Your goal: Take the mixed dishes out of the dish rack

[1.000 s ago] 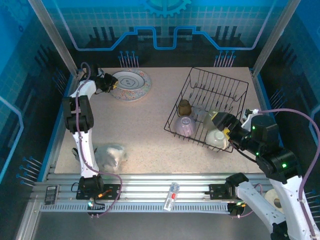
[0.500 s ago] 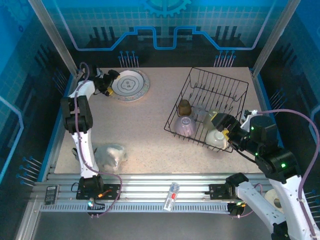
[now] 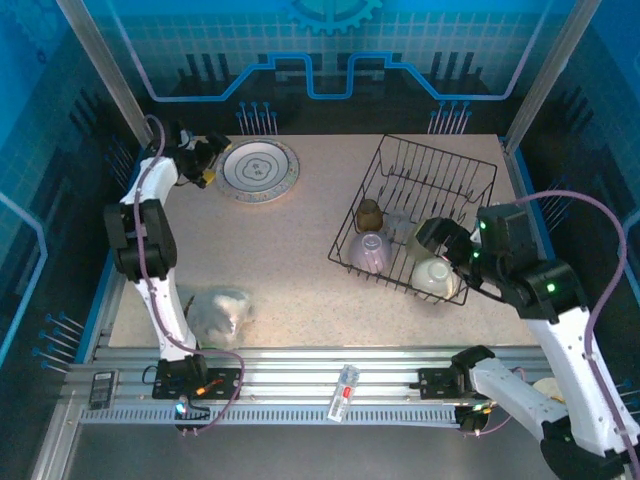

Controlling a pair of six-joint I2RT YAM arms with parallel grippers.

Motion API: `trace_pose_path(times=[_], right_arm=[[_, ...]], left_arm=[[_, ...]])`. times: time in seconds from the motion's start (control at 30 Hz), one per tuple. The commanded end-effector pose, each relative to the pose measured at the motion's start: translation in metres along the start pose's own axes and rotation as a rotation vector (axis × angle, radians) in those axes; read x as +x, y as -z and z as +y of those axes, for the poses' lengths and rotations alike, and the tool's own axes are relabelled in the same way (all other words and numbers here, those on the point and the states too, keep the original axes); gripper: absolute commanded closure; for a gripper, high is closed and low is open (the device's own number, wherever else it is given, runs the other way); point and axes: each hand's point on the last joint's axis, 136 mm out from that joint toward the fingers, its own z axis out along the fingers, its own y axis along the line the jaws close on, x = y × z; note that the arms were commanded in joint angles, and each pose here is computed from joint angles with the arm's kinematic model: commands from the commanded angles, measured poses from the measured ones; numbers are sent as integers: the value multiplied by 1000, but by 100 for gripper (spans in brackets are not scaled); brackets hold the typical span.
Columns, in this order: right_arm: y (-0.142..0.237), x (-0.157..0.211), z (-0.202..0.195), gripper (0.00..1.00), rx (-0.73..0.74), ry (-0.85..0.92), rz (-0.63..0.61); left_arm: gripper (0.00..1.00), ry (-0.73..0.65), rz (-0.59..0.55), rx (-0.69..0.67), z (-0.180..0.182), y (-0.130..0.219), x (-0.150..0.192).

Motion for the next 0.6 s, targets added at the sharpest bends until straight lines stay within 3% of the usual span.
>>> trace_pose_path(times=[0.0,0.2,0.33,0.43,0.57], right_arm=[[1,-8,-21,0,167,144,-10],[-32,-29,-31,0,309,279,-38],[-67,-40,-35,0,331,308,-31],[-93,-45,-43,0,339,295,14],[-119,-53,-52,3,348,287,38]], left_arm=[[1,-15,-14,106,-37,48,15],[1,-36,-15,205,-68,111,70],[1,34,13,396,-91,137,107],[1,96,68,471,-102,146,142],[1,-5,198,495,-137,159,213]])
